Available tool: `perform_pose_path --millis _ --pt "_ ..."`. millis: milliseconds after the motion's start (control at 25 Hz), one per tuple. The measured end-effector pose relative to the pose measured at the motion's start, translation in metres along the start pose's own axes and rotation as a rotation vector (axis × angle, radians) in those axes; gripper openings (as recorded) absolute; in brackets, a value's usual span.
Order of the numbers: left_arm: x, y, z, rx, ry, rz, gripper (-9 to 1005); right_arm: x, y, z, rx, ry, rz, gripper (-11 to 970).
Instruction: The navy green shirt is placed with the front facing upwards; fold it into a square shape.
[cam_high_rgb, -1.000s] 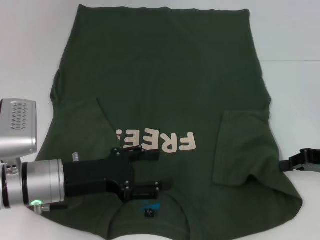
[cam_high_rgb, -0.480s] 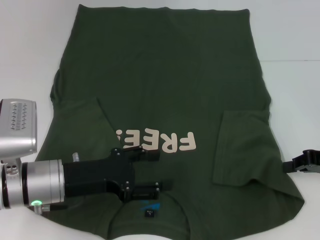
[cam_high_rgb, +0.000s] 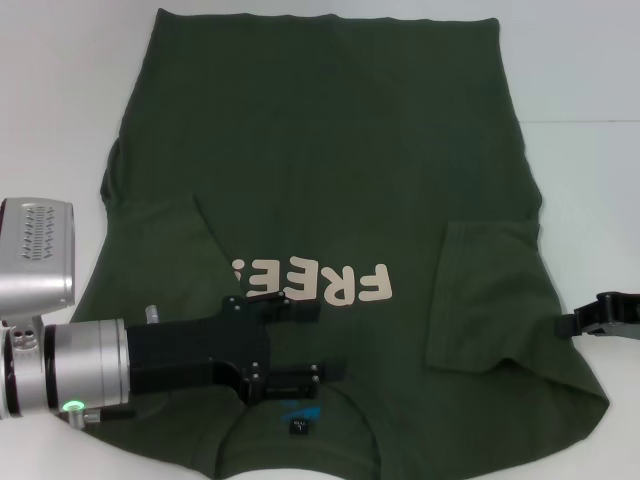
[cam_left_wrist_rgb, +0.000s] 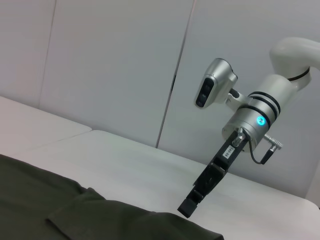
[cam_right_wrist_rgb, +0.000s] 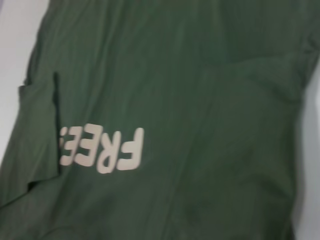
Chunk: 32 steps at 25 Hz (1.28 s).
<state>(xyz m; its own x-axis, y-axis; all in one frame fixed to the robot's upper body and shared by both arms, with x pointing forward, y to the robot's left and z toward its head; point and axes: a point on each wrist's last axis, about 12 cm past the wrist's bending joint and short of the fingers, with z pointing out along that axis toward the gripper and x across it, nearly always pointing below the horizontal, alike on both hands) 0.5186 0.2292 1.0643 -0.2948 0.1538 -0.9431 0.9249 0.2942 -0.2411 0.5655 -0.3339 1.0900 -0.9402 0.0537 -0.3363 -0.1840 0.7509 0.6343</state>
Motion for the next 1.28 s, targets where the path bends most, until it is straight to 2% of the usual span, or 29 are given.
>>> perform_pose_path --millis 240,760,1160,1280 --pt "0.0 0.0 0.0 -0.002 0.001 -0.001 800 -0.002 0.004 0.001 -0.025 -0.005 -0.021 84" --pt "0.0 0.001 0.0 -0.007 0.0 0.0 800 0.005 -0.012 -0.015 0.011 -0.022 0.015 130" --pt "0.001 0.001 0.0 -0.015 -0.001 -0.004 801 0.01 -0.016 -0.014 0.028 -0.014 0.03 590" --pt "0.0 0.002 0.0 -0.015 -0.003 -0.003 801 0.011 -0.016 -0.012 0.028 -0.012 0.033 610"
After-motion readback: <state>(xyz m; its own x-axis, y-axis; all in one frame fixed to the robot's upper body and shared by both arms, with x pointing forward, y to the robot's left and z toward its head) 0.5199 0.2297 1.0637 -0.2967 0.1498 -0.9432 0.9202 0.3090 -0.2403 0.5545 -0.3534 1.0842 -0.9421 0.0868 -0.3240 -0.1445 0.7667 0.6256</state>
